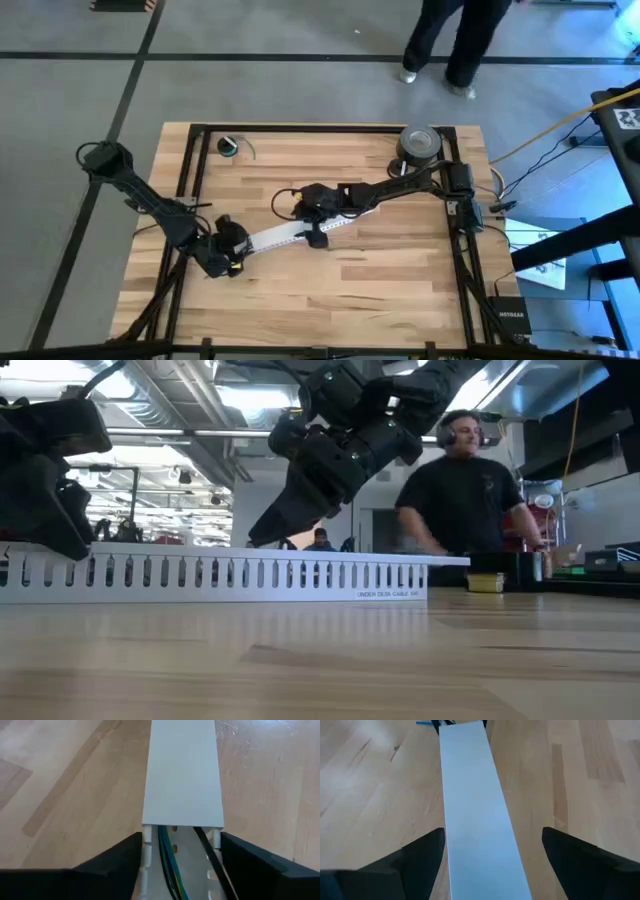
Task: Ziptie cables
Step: Close the white cable duct
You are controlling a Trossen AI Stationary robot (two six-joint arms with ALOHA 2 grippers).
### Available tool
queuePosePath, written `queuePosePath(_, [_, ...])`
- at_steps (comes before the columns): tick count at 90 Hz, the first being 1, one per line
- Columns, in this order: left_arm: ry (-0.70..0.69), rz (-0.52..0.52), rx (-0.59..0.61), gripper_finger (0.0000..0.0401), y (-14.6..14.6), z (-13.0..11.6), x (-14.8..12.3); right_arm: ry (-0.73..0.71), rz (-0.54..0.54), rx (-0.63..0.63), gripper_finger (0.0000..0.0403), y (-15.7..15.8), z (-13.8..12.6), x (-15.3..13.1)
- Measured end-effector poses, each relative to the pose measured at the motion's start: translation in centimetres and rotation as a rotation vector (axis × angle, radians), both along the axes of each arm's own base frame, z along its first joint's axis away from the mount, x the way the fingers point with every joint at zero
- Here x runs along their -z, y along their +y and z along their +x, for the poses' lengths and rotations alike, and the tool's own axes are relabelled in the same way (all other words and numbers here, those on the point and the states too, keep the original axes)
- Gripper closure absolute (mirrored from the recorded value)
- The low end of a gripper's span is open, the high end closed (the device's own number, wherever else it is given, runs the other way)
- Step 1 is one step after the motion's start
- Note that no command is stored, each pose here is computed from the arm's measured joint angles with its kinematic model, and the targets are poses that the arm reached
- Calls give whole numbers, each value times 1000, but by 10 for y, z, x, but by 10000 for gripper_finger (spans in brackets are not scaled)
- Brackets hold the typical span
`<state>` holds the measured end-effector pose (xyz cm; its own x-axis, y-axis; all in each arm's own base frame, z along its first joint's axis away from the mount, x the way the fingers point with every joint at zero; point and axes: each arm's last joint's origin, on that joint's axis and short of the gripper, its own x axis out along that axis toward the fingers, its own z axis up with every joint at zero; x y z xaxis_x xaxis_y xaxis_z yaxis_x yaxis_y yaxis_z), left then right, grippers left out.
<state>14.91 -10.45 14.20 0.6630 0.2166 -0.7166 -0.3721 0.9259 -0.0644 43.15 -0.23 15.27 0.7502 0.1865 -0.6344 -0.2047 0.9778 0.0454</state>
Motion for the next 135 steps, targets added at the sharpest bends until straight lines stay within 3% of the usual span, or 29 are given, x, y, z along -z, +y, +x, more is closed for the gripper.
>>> queuePosePath(16, [1, 9, 10, 205, 0, 0, 0, 0, -2, -8, 81, 3, 0, 0])
queuePosePath(50, [0, 2, 2, 202, 0, 0, 0, 48, 50, -30, 81, 8, -3, 3])
queuePosePath(73, [-1, -3, -3, 201, 0, 0, 0, 64, -12, -24, 83, 6, -3, 11])
queuePosePath(83, [-1, -2, -2, 201, 0, 0, 0, 68, -18, -20, 104, 5, -3, 12])
queuePosePath(105, [6, 5, 4, 201, 1, 0, 0, 63, 2, -26, 191, 6, -2, 11])
queuePosePath(135, [50, -7, 57, 201, 5, 6, 0, 5, -8, -34, 193, 20, 2, 11])
